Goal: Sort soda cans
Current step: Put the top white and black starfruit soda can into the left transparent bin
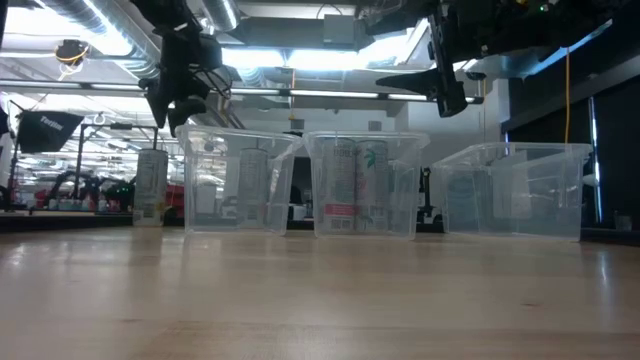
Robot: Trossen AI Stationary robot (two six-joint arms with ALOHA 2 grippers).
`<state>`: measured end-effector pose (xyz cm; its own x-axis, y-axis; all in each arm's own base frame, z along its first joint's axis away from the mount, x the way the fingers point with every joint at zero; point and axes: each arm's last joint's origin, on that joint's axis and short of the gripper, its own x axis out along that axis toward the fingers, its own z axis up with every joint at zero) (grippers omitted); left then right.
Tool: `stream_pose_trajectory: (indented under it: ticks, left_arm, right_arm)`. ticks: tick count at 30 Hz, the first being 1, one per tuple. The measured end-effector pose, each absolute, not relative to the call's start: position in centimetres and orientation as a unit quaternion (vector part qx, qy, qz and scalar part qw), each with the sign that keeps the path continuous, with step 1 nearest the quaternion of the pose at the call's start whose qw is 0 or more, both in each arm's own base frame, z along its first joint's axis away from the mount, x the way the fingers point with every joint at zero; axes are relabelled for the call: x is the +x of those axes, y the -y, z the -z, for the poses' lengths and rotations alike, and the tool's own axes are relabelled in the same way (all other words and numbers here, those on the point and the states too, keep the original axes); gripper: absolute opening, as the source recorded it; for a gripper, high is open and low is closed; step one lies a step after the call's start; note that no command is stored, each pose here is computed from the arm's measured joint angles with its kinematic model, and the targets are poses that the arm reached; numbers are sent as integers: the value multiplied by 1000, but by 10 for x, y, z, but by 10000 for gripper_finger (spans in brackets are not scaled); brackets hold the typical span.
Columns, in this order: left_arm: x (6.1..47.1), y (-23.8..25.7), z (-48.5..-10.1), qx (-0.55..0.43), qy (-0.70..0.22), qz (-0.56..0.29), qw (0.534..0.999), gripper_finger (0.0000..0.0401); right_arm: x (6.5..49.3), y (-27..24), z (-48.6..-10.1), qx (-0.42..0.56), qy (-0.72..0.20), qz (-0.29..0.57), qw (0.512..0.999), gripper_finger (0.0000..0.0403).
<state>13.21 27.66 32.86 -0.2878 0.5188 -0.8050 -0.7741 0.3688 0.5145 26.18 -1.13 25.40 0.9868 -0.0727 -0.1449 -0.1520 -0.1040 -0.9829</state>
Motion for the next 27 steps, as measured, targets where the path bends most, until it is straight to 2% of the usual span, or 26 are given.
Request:
stream_pose_trajectory:
  ticks: [5, 8, 15, 22, 27]
  left_arm:
    - [133, -277, -329, -127, -566, -555, 596, 265]
    - [130, -279, -328, -140, -565, -538, 610, 279]
    - [119, -281, -327, -175, -559, -535, 609, 391]
    - [112, -278, -324, -198, -575, -517, 602, 398]
    - [113, -278, -324, -191, -581, -510, 605, 385]
  right_arm:
    - [262, 11, -253, -742, -78, -33, 665, 312]
    - [262, 11, -253, -742, -78, -33, 665, 312]
    - [262, 11, -253, -742, -78, -33, 665, 312]
    - [262, 11, -253, -742, -78, -33, 665, 312]
    - [262, 11, -253, -742, -79, -33, 665, 312]
